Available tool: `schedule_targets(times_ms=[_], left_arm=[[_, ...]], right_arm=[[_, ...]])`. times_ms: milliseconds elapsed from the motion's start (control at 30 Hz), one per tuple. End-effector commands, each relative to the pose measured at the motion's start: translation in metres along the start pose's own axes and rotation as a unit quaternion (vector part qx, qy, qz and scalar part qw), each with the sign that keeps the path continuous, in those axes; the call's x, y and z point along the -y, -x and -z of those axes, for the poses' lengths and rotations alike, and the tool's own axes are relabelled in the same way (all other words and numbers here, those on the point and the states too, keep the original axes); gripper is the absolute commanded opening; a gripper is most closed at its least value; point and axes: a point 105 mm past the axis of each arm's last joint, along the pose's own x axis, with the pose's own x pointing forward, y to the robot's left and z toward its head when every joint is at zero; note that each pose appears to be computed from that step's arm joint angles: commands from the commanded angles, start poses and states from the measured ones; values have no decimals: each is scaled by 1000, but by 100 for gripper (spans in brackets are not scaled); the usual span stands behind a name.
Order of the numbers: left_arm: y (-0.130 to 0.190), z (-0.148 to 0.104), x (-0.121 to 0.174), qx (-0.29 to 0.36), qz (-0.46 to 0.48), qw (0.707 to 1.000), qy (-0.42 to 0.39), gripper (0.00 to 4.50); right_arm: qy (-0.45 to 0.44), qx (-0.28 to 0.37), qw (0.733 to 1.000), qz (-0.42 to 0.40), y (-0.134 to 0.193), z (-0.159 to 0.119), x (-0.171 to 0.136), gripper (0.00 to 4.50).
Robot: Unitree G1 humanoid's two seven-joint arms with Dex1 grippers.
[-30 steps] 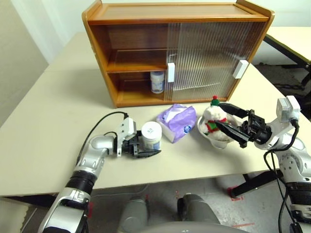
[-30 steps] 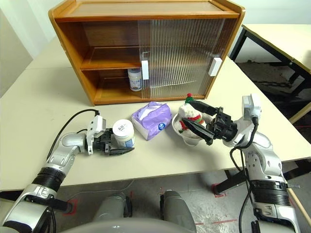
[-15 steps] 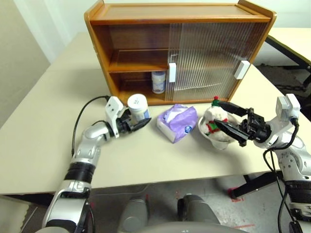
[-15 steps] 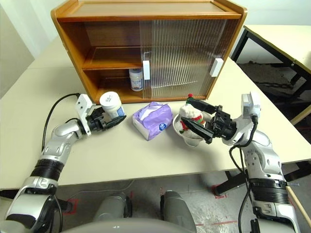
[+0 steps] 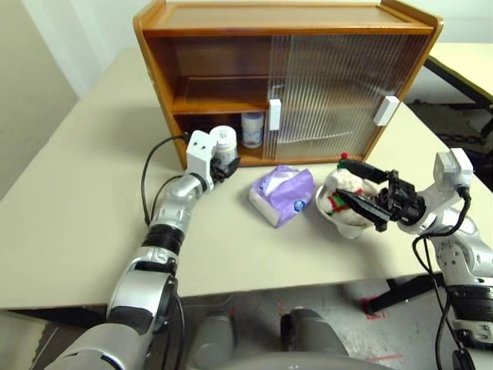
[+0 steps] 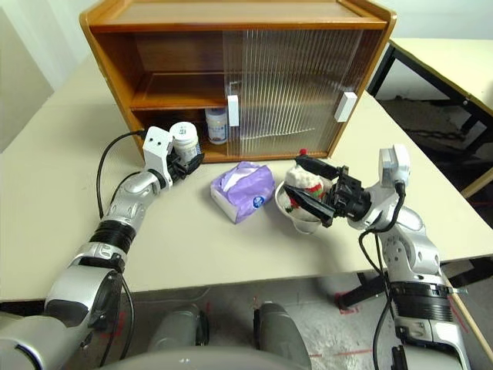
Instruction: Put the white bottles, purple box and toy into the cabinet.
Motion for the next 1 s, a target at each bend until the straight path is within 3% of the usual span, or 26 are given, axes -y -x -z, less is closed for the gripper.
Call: schedule_targets(times_ms=[33, 567, 1000], left_arm=[[-7, -10, -6, 14, -22, 1000, 0, 313], [-27, -24, -8, -2, -56, 998, 7, 313], [-27, -14, -12, -28, -83, 996, 22, 313]], right_arm=[[9, 3, 1000, -7, -4, -1, -4, 450], [12, -3, 1000, -5, 0, -4, -5, 450], [12, -8, 1000, 2, 5, -5, -7, 450]])
